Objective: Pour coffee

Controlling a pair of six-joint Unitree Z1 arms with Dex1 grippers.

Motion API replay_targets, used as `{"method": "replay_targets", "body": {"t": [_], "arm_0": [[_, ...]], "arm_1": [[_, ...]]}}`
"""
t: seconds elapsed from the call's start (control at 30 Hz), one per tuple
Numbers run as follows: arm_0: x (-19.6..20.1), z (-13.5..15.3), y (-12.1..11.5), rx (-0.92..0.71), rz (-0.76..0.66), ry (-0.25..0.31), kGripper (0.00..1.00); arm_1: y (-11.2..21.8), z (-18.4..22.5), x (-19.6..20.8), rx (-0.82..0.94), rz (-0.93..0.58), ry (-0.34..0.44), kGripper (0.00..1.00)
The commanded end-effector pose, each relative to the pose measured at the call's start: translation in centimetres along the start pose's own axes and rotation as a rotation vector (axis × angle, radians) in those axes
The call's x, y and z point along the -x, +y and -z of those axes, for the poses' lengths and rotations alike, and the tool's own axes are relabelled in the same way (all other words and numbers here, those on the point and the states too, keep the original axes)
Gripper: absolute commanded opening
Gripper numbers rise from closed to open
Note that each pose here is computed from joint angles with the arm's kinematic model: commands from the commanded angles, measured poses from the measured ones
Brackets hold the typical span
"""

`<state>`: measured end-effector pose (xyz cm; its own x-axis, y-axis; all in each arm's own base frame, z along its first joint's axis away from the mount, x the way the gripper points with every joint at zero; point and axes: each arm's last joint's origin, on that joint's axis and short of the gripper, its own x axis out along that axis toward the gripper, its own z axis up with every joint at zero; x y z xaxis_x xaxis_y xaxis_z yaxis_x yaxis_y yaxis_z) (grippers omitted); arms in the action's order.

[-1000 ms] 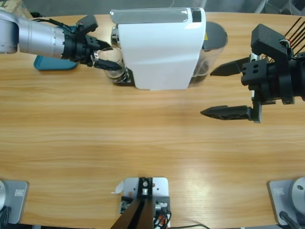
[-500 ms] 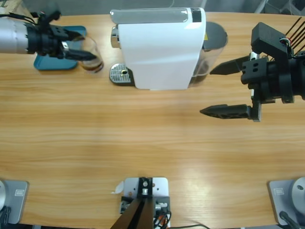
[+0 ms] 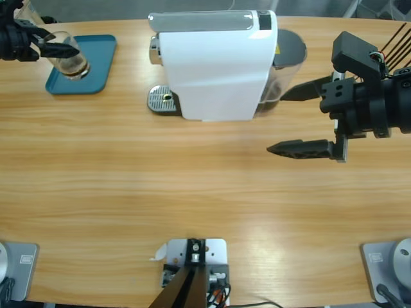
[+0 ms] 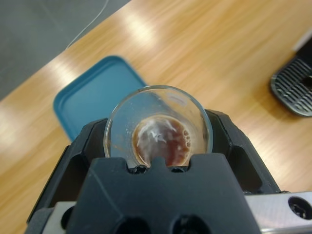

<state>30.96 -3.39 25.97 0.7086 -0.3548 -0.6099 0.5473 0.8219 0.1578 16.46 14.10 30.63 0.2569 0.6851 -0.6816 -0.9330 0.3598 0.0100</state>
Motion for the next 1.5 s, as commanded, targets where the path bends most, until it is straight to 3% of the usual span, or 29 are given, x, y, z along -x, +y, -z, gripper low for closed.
{"method": "replay_targets", "body": {"t": [0.03,0.43,0.8,1.13,1.17,1.23,1.3,1.5], "arm_0": [[-2.7,1.7,2.7,0.125,-0.125,0.077,0.425],[-6.0,2.4,4.1,0.176,-0.153,0.149,0.429],[-8.3,1.7,5.0,0.192,-0.147,0.143,0.430],[-9.6,2.5,4.0,0.192,-0.114,0.177,0.443],[-9.7,2.4,3.9,0.189,-0.112,0.176,0.477],[-9.8,2.3,3.7,0.185,-0.105,0.177,0.822],[-9.7,2.4,3.5,0.184,-0.103,0.180,0.981],[-8.9,1.6,3.2,0.170,-0.109,0.157,1.000]], "arm_1": [[-0.4,1.0,-1.0,-0.026,-0.023,0.034,1.000],[-0.7,1.0,-1.6,-0.034,-0.034,0.046,1.000],[-0.8,0.7,-1.7,-0.033,-0.040,0.041,1.000],[-0.6,0.8,-1.4,-0.030,-0.037,0.035,1.000],[-0.6,0.8,-1.4,-0.030,-0.037,0.036,1.000],[-0.6,0.8,-1.4,-0.029,-0.037,0.036,1.000],[-0.6,0.8,-1.3,-0.028,-0.036,0.033,1.000],[-0.2,0.9,-0.7,-0.023,-0.033,0.031,1.000]]}}
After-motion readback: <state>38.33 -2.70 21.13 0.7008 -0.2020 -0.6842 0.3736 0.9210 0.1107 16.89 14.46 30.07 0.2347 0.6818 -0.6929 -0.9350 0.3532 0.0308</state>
